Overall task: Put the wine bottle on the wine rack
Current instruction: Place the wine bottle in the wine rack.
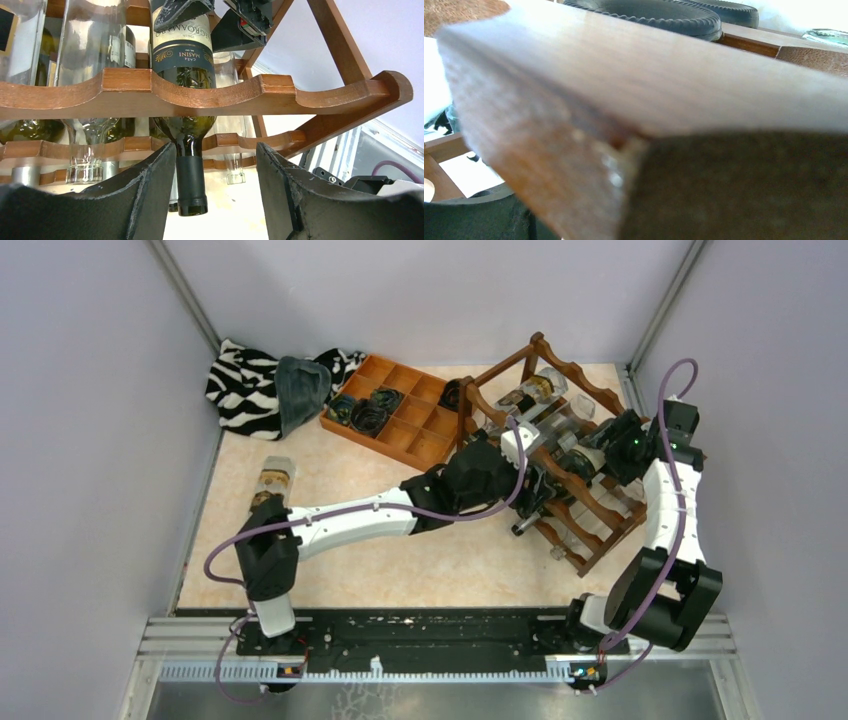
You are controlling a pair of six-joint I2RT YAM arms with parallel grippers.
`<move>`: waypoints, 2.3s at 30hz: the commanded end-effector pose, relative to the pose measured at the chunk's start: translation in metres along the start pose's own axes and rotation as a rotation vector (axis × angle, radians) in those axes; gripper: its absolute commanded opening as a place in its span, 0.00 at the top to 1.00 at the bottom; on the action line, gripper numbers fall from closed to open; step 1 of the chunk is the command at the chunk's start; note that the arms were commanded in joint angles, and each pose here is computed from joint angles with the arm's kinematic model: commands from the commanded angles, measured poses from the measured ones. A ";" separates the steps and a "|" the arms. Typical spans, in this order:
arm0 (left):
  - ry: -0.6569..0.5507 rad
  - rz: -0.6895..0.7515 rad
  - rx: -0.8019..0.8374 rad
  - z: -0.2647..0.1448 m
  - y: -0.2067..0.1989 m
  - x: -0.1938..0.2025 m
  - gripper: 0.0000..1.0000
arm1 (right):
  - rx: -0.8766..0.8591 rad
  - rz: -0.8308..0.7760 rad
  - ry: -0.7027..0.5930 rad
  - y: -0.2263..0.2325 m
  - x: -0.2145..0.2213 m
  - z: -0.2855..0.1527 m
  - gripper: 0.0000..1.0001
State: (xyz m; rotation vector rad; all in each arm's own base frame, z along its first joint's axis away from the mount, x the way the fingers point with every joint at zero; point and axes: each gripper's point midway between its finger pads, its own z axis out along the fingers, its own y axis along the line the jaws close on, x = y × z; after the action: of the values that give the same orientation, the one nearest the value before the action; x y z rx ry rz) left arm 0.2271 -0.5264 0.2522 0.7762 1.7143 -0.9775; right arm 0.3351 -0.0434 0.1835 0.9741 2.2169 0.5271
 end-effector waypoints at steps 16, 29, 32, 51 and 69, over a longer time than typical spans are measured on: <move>-0.085 -0.010 -0.007 -0.036 0.000 -0.018 0.34 | -0.158 -0.148 -0.290 0.058 -0.076 -0.046 0.59; -0.072 -0.014 -0.004 -0.048 0.004 -0.002 0.34 | -0.169 -0.132 -0.207 0.055 -0.069 -0.028 0.57; -0.064 -0.015 0.003 -0.051 0.005 0.007 0.35 | -0.180 -0.131 -0.166 0.057 -0.065 -0.025 0.57; -0.170 -0.006 0.295 -0.093 -0.024 0.063 0.29 | -0.190 -0.167 -0.102 0.057 -0.055 -0.026 0.57; -0.067 -0.454 0.358 -0.032 -0.023 0.089 0.23 | -0.194 -0.174 -0.087 0.055 -0.052 -0.022 0.57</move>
State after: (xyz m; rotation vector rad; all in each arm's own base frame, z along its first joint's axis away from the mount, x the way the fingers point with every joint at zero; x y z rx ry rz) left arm 0.1630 -0.4954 0.1834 0.6757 1.5988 -1.5072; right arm 0.3434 -0.0410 0.1945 0.8492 2.2868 0.5839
